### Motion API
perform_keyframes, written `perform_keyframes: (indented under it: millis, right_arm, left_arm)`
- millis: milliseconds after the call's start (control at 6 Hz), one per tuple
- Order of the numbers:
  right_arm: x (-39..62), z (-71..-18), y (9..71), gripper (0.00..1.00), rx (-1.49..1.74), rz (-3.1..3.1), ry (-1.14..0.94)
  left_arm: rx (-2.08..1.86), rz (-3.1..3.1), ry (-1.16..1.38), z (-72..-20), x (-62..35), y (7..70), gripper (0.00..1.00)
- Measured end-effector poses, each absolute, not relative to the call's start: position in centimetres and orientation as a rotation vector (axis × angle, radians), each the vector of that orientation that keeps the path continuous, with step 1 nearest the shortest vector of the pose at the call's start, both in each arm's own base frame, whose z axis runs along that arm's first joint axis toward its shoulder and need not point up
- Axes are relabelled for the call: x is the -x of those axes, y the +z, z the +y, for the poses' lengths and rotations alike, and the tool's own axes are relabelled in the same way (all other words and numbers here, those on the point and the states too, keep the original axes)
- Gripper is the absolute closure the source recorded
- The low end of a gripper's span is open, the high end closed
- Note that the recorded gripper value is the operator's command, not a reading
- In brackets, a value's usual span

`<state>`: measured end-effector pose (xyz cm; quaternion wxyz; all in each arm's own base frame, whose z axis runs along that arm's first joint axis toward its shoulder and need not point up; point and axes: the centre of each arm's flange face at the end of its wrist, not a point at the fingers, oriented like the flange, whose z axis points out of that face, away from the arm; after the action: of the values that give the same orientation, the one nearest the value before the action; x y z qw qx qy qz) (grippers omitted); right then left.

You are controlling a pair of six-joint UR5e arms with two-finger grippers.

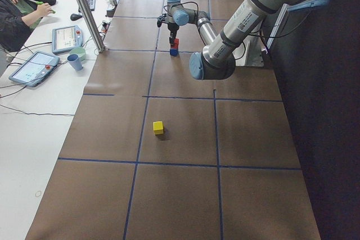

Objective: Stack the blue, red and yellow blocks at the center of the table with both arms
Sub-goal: 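Open the left gripper and move it back toward the yellow cube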

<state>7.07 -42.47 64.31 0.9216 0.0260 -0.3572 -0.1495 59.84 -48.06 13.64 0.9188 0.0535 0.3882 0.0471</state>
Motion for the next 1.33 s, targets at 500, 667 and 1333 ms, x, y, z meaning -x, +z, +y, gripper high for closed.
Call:
perform_keyframes:
  millis: [500, 667, 1333]
  right_arm:
    - [-7.1, -42.5, 64.3, 0.0, -0.054, -0.734, -0.307]
    - [-7.1, -42.5, 64.3, 0.0, -0.054, -0.734, -0.307]
    - [-7.1, -42.5, 64.2, 0.0, -0.055, -0.734, -0.306]
  left_arm:
    - [-0.108, 0.796, 0.093, -48.3, -59.8, 14.0, 0.37]
    - [-0.108, 0.798, 0.092, -48.3, -59.9, 14.2, 0.19]
    - [-0.129, 0.838, 0.1, -49.4, -58.5, 13.8, 0.0]
